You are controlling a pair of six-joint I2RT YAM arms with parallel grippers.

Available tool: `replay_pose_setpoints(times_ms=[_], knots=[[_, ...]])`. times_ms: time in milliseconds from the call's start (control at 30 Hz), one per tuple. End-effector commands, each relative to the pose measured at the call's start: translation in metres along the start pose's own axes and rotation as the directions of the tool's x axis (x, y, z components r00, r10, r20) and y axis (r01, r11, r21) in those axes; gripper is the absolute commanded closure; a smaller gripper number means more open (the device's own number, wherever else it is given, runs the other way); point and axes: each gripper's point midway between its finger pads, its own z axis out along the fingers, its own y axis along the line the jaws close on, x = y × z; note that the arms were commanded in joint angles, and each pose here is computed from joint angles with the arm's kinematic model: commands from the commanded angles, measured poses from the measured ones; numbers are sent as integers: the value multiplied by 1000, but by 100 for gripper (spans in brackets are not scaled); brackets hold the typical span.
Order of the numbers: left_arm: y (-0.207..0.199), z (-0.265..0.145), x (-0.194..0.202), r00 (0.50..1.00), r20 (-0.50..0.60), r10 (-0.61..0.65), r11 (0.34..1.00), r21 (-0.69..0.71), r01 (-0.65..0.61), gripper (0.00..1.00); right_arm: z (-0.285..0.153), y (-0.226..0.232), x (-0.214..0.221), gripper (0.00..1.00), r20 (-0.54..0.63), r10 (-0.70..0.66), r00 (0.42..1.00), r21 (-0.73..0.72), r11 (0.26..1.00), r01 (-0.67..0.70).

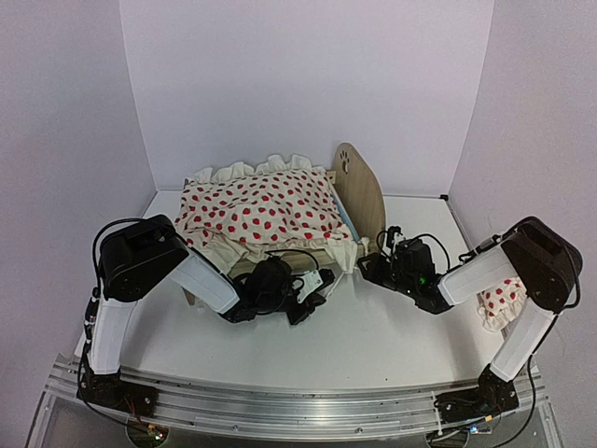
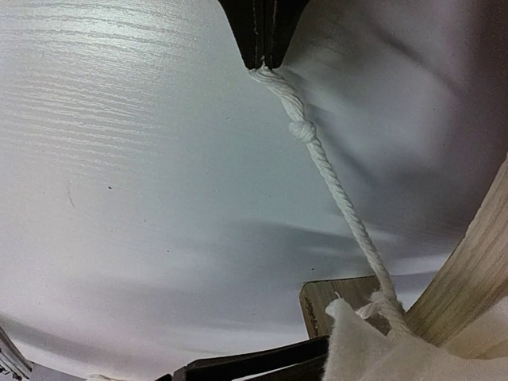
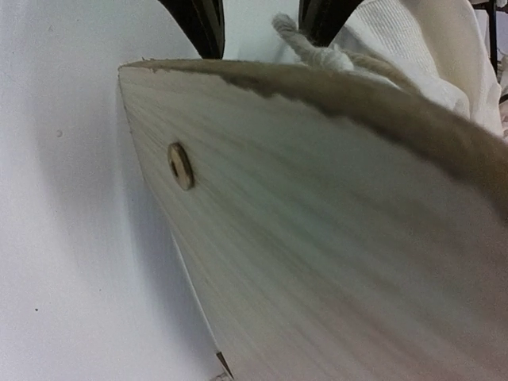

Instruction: Set up the pet bed

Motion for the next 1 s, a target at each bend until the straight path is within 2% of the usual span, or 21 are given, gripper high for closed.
replay_pose_setpoints(times_ms=[0,133,333,533,733,867,967], knots=[[2,-13,-36,995,92,30,1000,-10,-29,100,6,24,-26,80,73,-9,997,-68,998,14],[2,-14,-38,995,97,30,999,-14,-29,100,1,20,-30,100,98,-5,995,-50,999,10],[3,-15,-43,993,114,34,999,-18,-32,100,-40,41,-69,100,183,-102,978,-45,993,112],[2,-12,-46,992,124,37,999,-9,-36,100,-76,63,-102,100,203,-258,944,-3,964,264],[-13,-9,-44,988,124,88,994,54,-95,100,-74,68,-121,100,213,-357,910,67,934,351],[-33,-7,-20,985,76,152,979,125,-161,100,-71,77,-132,100,202,-395,896,66,918,390],[-56,-8,13,971,17,240,950,201,-239,100,-75,85,-129,100,186,-366,912,18,929,369]])
